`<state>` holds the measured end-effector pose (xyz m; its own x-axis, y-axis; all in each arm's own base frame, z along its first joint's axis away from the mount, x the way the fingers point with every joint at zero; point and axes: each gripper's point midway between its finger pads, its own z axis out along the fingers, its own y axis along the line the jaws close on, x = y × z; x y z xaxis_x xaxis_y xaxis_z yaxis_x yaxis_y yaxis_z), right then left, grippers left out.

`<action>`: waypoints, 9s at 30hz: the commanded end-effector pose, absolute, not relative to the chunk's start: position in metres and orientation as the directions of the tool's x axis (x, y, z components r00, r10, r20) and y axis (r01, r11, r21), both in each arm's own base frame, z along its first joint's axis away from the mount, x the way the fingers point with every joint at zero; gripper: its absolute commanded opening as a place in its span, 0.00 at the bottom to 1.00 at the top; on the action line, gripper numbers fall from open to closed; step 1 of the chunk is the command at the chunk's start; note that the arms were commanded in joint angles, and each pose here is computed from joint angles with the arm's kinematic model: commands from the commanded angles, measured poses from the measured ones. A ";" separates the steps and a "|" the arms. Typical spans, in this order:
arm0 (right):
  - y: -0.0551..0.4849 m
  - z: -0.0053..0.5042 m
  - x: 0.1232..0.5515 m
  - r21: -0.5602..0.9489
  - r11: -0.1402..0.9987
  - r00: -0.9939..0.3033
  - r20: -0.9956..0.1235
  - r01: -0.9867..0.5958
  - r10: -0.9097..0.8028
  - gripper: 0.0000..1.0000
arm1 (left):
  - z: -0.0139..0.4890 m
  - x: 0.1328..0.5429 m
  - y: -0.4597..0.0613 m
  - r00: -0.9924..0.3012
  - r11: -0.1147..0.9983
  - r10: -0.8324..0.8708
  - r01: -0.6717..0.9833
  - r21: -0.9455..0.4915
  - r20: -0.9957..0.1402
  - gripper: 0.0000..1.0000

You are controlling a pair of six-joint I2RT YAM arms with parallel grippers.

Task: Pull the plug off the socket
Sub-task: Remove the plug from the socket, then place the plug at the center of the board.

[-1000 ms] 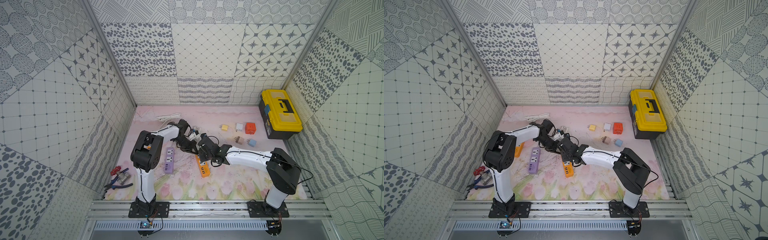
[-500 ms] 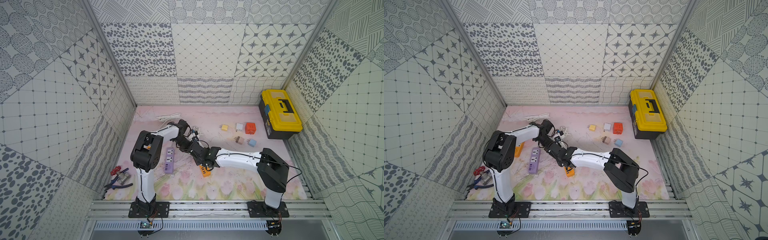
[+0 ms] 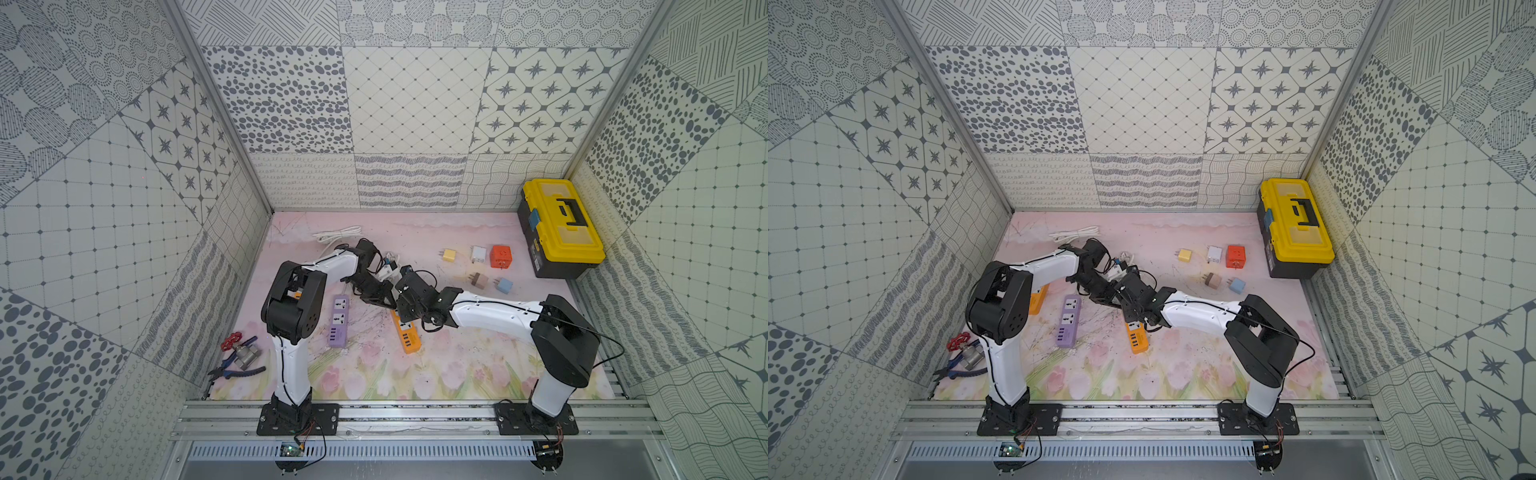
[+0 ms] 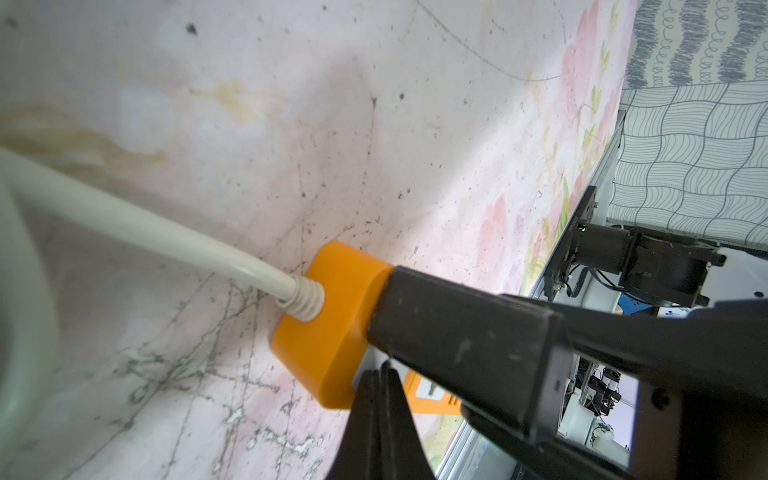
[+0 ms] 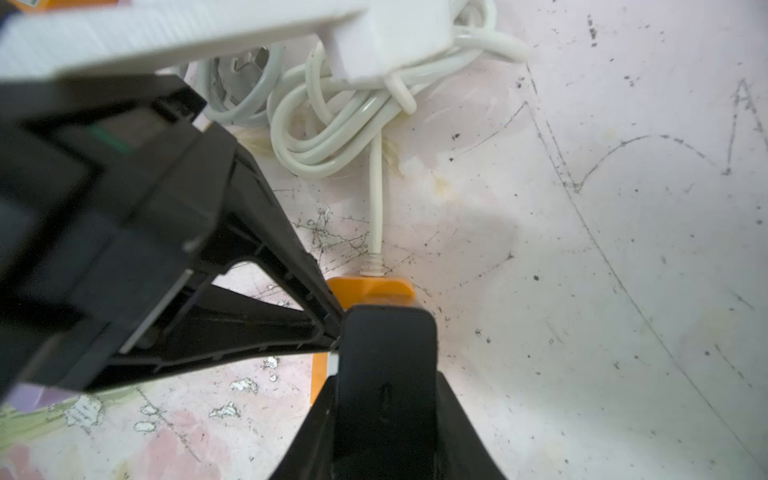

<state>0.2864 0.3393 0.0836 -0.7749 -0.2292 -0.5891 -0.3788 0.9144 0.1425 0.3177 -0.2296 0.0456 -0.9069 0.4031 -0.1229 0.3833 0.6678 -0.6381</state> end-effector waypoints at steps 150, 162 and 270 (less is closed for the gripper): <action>0.373 0.132 0.326 0.160 0.965 -0.657 -0.754 -0.206 -0.015 0.00 | 0.008 0.324 -0.215 -0.952 0.731 0.293 0.164 -0.662 0.088 0.00; 0.374 0.154 0.326 0.239 0.944 -0.677 -0.736 -0.227 0.024 0.00 | 0.006 0.324 -0.213 -0.956 0.737 0.282 0.160 -0.657 0.084 0.00; 0.160 0.106 0.365 0.357 0.933 -0.812 -0.559 -0.054 0.167 0.75 | 0.150 0.229 -0.107 -0.765 0.829 0.389 0.533 -0.166 -0.513 0.92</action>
<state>0.3761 0.1630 0.0956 -0.8299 0.2204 -0.5126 -0.0137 0.9104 0.4136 0.2279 -0.1084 0.1496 -0.7690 0.3859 -0.5096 0.5308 0.8297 -0.1728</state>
